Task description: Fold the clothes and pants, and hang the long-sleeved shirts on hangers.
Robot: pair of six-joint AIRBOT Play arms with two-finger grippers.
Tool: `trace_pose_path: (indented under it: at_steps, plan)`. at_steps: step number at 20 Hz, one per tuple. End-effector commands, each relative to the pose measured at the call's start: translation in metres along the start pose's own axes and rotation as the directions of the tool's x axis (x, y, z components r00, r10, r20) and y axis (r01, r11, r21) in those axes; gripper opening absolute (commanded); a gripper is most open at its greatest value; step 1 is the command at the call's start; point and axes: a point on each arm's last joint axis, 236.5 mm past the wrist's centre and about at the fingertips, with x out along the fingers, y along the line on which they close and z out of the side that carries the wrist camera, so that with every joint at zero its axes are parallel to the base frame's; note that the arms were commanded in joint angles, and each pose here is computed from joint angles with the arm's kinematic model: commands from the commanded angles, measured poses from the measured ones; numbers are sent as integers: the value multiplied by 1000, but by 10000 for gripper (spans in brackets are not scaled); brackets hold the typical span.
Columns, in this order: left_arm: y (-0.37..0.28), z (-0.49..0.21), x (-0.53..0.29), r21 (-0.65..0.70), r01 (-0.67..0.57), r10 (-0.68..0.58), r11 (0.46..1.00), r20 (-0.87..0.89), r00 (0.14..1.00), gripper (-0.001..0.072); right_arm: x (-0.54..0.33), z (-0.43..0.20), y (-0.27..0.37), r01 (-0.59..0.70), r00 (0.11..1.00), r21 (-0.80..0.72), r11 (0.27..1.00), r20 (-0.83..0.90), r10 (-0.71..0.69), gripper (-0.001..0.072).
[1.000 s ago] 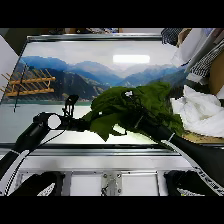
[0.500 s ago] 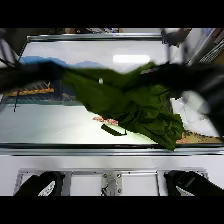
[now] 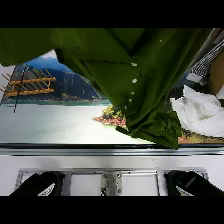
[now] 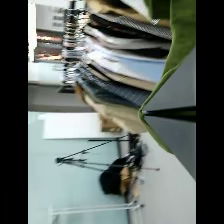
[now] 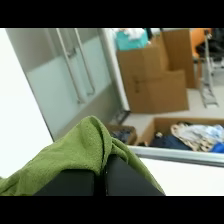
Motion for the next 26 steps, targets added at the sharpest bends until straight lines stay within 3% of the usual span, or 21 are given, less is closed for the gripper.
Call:
trace_pose_path:
  at_steps: [1,3,6,9,11,19,22,26]
  plan:
    - [29,4,3,9,-103,102,995,87,991,10,11,-7,-5,24,999,67,997,-22,-22,15]
    - [71,-45,19,-7,-203,202,979,-59,978,10,36,-50,-36,156,977,27,987,-149,-151,15]
    - [145,-153,38,-71,-336,288,939,-372,882,10,71,-126,-93,322,882,-49,946,-348,-318,15]
    - [172,-270,24,-183,-380,151,907,-699,699,11,75,-199,-152,434,706,-148,888,-557,-438,14]
    - [170,-335,-7,-205,-415,39,887,-860,509,10,58,-249,-167,448,554,-216,867,-694,-459,14]
    - [61,-482,-131,-287,-357,-288,889,-956,51,11,-38,-394,-122,375,242,-159,913,-934,-262,16]
    - [41,-510,-150,-296,-344,-306,891,-952,26,11,-60,-409,-120,421,204,-136,897,-949,-240,16]
    - [43,-526,-153,-289,-364,-297,885,-954,35,11,-57,-408,-121,423,218,-133,896,-945,-243,17]
